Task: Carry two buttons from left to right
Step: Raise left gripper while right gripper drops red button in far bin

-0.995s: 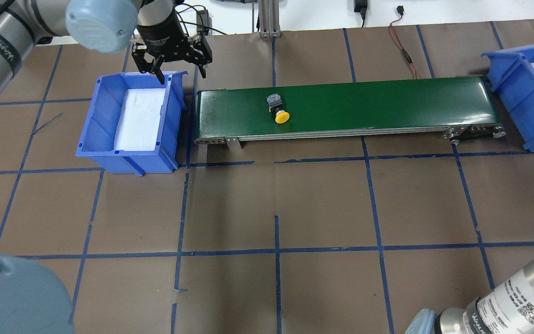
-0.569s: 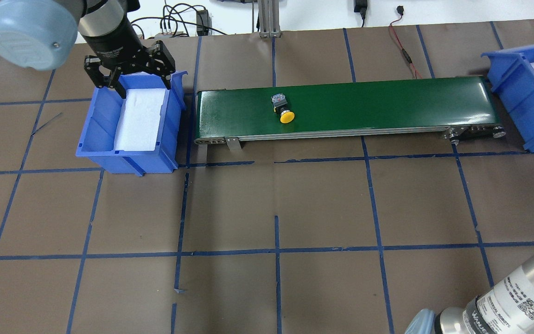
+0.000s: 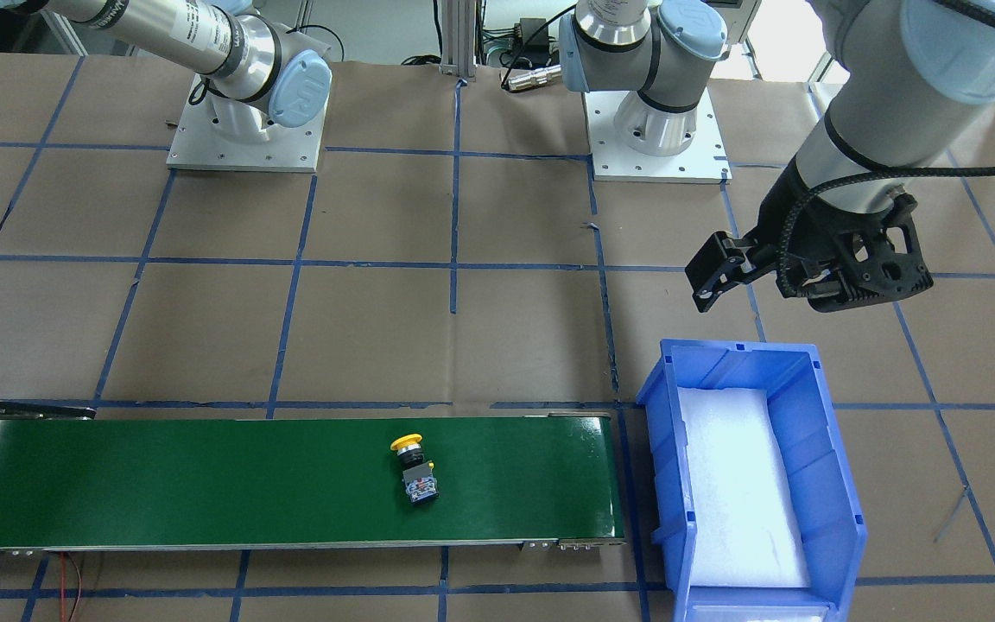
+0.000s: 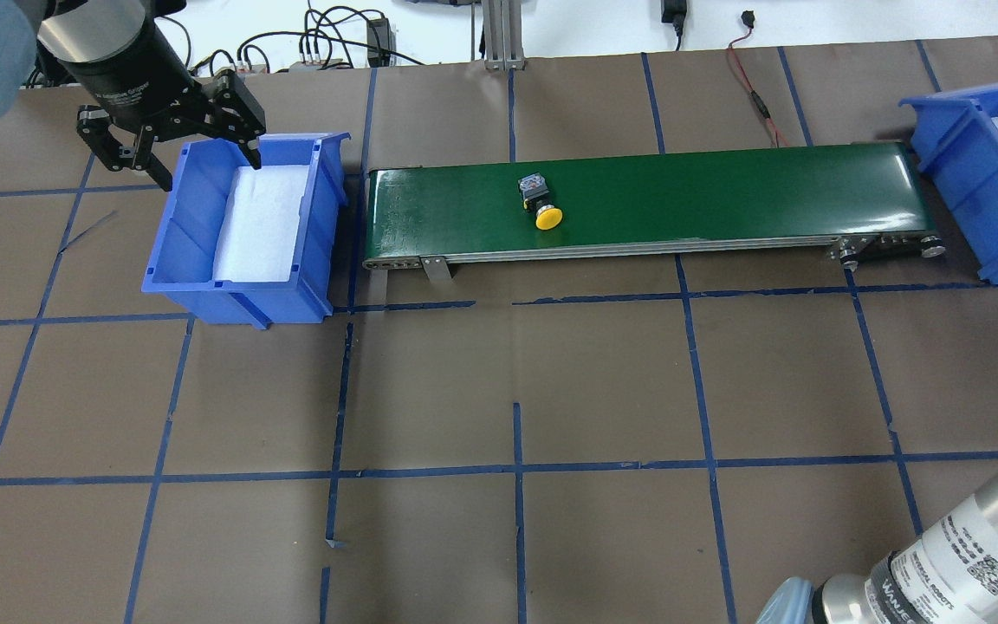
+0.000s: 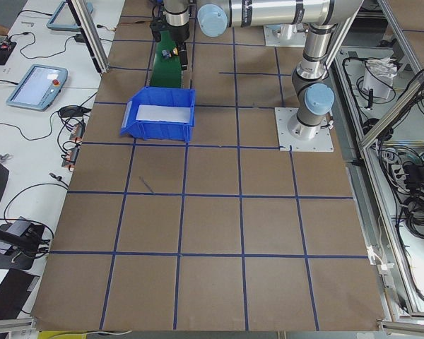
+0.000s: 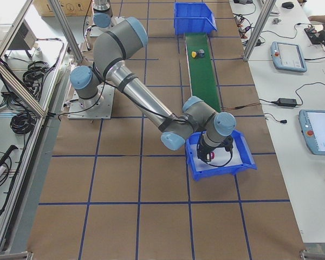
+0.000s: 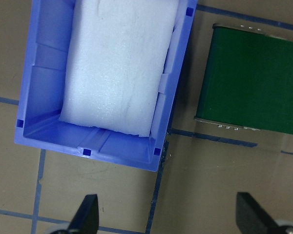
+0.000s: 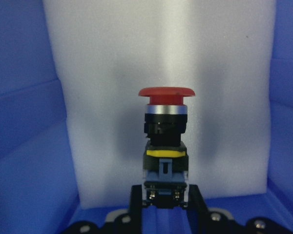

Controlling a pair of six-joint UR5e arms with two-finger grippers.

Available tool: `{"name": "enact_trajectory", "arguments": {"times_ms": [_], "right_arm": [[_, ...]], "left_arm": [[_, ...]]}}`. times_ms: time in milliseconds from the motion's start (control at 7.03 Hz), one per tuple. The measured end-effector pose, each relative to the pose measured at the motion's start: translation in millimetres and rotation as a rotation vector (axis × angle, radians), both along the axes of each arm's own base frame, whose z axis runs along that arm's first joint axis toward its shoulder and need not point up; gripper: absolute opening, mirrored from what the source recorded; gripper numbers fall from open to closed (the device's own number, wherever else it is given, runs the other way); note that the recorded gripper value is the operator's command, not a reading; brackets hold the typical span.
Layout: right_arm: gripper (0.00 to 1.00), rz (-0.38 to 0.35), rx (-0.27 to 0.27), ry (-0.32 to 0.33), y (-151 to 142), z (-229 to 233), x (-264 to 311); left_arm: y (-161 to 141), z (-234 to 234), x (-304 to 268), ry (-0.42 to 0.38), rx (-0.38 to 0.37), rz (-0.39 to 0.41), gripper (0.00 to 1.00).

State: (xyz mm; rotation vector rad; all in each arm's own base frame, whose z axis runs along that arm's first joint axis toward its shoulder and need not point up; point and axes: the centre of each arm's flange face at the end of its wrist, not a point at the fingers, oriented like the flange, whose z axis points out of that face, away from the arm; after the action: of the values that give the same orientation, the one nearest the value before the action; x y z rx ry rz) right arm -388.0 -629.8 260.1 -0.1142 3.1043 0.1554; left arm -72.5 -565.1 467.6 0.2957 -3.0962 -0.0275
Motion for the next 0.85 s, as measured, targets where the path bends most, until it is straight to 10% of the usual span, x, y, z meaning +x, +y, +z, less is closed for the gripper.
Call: {"name": "enact_trajectory", "arguments": {"times_ms": [569, 853], "right_arm": [[0.64, -0.006, -0.009, -0.029, 0, 0, -1], [0.89, 0.021, -0.031, -0.029, -11, 49, 19]], "left_arm": [[-3, -7, 15, 0.000, 0.012, -0.098, 1.00], [0, 0, 23, -0.077, 0.030, -0.087, 1.00]]}}
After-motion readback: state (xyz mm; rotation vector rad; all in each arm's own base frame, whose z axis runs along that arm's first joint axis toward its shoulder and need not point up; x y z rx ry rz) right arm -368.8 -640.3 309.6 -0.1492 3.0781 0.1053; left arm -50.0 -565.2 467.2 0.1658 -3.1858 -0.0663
